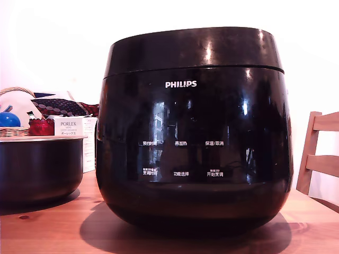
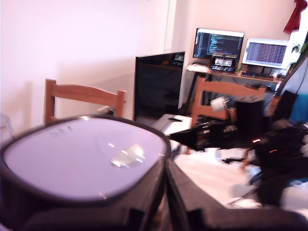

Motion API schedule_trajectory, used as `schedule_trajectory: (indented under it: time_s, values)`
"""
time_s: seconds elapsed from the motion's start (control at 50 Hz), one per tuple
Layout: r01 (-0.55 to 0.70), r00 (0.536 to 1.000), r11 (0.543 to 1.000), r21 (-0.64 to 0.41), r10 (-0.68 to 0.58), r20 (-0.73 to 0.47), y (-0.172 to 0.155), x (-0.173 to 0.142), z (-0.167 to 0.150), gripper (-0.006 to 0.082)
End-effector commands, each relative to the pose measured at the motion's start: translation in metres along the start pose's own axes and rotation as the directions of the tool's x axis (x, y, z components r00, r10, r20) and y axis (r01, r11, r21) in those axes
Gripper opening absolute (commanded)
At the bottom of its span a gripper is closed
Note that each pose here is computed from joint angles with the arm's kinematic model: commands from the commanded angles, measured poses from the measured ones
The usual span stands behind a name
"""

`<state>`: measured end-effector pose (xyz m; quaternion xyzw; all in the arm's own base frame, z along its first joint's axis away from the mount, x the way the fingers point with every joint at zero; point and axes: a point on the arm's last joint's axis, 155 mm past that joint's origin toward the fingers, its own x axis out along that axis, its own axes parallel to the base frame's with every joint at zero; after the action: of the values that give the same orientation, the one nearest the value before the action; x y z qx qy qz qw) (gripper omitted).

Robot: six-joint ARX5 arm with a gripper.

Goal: Open the rice cooker by pressing the large metal button on the top of its lid with medium force

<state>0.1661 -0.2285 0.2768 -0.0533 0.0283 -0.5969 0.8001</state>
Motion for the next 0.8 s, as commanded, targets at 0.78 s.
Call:
schedule_trajectory:
  time_s: [0.78]
  values:
    - [-0.021,0.996,0.995,0.094,0.029,-0.085,0.014,0.112,-0.010,-0.0021]
